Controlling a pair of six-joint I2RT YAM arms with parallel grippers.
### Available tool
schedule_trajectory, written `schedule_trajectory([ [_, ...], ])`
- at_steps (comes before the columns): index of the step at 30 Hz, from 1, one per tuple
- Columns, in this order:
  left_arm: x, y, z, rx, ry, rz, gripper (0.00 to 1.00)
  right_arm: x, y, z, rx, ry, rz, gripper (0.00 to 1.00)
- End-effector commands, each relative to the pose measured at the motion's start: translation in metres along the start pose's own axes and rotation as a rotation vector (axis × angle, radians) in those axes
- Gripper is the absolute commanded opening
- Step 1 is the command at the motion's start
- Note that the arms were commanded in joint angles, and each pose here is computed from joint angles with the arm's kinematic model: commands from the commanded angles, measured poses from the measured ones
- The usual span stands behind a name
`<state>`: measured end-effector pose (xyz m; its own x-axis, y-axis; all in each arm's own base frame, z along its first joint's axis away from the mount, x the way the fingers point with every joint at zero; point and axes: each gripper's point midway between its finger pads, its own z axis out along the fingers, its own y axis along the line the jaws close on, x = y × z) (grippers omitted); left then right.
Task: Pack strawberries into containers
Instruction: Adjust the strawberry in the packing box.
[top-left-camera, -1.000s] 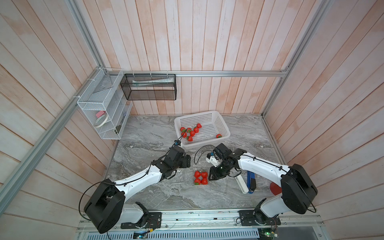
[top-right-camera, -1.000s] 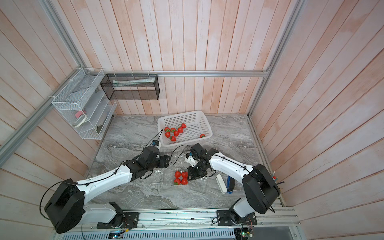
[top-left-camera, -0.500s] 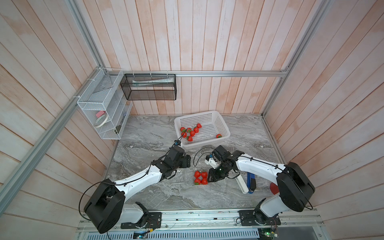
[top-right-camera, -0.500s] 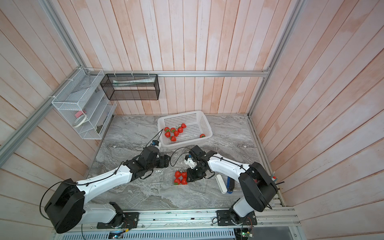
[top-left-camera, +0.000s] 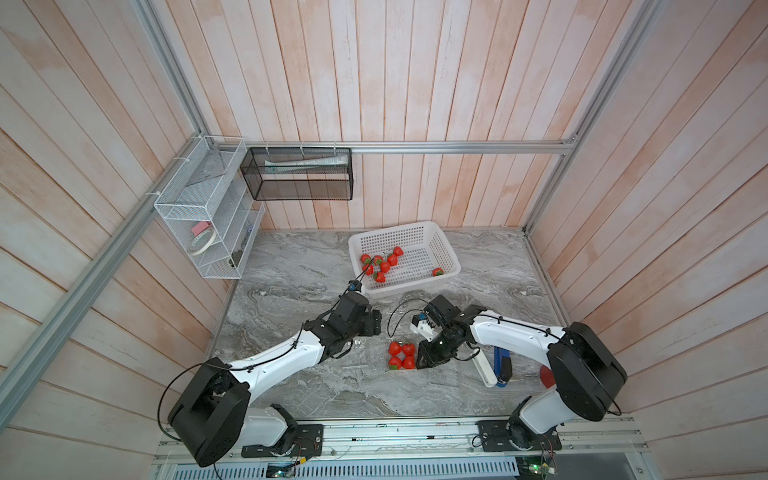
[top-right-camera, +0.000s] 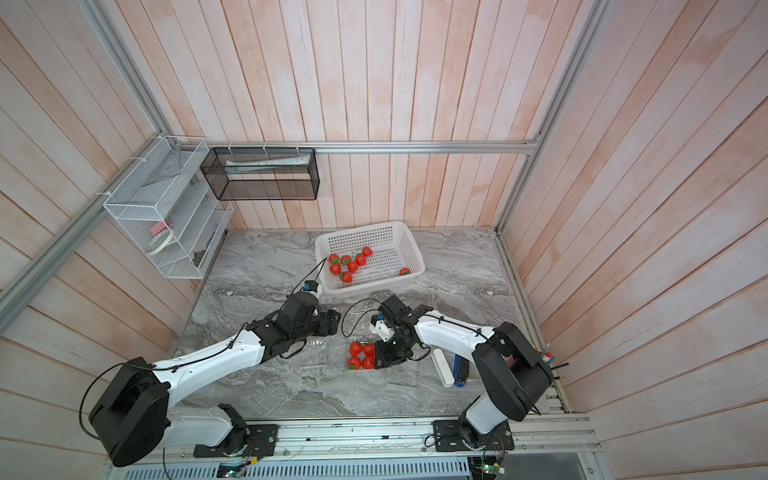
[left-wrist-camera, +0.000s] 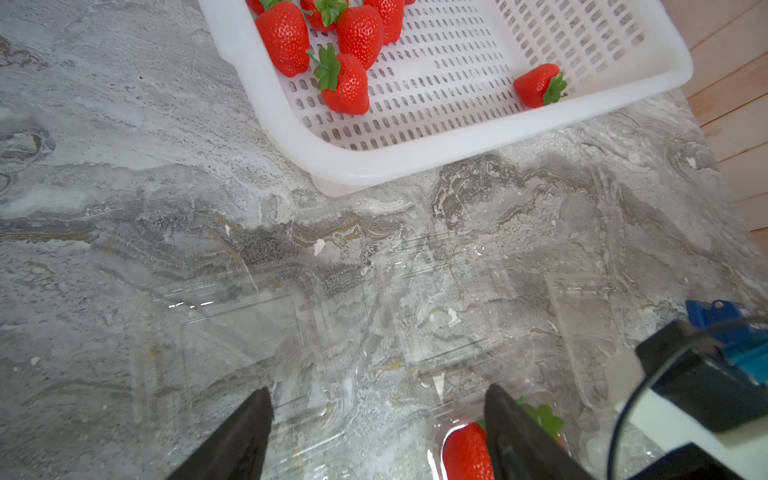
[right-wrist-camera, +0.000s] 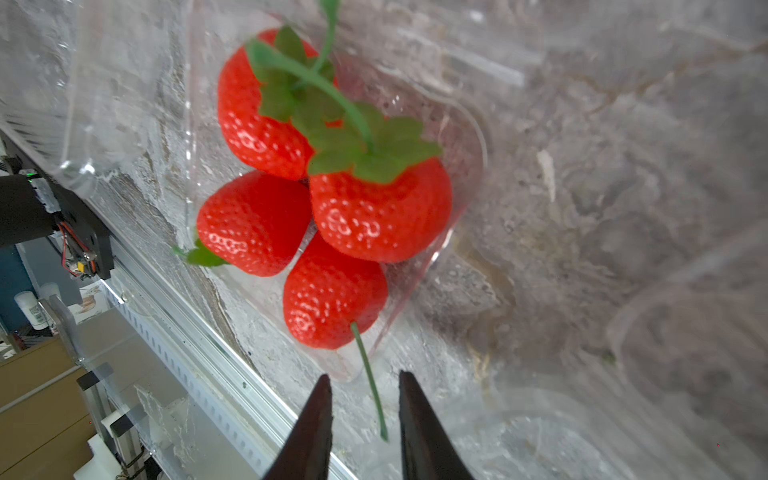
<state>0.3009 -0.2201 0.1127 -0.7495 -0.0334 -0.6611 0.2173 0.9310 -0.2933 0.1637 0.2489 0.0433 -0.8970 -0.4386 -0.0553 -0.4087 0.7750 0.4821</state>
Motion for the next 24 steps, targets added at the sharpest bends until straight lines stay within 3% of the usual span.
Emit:
schedule_trajectory([
  [1,-0.009,-0.004,-0.001,-0.007,-0.018,0.007,0.82,0.005,0.001,0.002,-0.005,0.014,-0.001,0.27],
  [13,-0.008,-0.003,-0.002,-0.009,-0.016,0.007,0.82,-0.003,0.004,-0.004,0.001,-0.005,-0.012,0.09],
  [24,-0.007,-0.003,0.001,-0.007,-0.013,0.004,0.82,-0.014,0.015,-0.021,0.008,-0.011,-0.04,0.06],
])
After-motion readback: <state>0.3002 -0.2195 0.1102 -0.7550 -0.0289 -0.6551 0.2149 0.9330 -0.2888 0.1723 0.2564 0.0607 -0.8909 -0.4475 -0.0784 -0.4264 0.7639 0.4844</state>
